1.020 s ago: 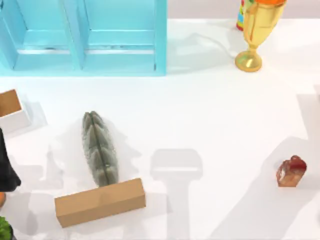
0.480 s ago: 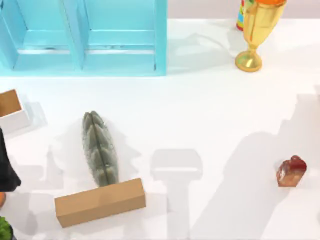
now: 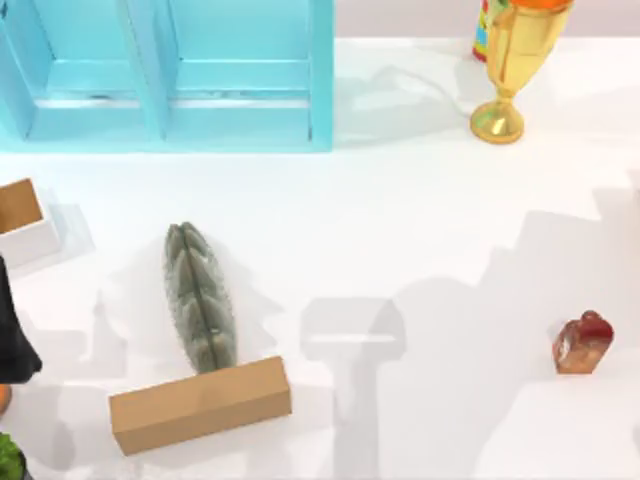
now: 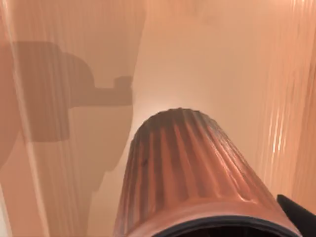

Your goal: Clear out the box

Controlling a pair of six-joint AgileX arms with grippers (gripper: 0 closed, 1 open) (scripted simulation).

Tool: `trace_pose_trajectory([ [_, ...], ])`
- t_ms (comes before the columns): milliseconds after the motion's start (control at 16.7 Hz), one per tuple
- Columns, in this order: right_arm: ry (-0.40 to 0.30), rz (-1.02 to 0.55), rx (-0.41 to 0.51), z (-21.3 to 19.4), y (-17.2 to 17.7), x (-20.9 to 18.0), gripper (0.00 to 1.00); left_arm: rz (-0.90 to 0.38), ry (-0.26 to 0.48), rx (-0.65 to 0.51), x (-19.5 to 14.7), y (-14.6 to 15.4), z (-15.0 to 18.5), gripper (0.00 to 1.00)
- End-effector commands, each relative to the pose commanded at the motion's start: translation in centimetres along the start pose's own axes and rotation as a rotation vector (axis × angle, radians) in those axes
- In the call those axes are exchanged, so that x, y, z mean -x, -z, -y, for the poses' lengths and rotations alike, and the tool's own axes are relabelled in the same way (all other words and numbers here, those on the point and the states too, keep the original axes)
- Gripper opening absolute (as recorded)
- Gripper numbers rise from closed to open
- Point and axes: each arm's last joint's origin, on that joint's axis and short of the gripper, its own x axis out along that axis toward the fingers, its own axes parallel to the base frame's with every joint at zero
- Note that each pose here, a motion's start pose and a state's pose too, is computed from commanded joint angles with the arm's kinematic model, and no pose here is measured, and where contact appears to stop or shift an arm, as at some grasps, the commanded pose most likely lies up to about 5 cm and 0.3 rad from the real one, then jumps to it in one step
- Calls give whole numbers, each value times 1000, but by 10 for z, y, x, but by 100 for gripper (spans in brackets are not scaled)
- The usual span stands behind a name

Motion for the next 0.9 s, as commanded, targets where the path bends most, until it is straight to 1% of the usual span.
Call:
trace_pose_trajectory([
  [240,-3,-5,1,-5,-3,-3,0,0,0,0,0,0,0,100],
  [420,-2,-12,4,-42,-9,-11,0,0,0,0,0,0,0,100],
  [540,3,-17,9,-86,-12,-19,0,0,0,0,0,0,0,100],
  [660,9,-29,14,-141,-6,-30,0,0,0,0,0,0,0,100],
  [780,22,-43,13,-199,11,-44,0,0,0,0,0,0,0,100],
  [900,39,-50,10,-251,39,-59,0,0,0,0,0,0,0,100],
])
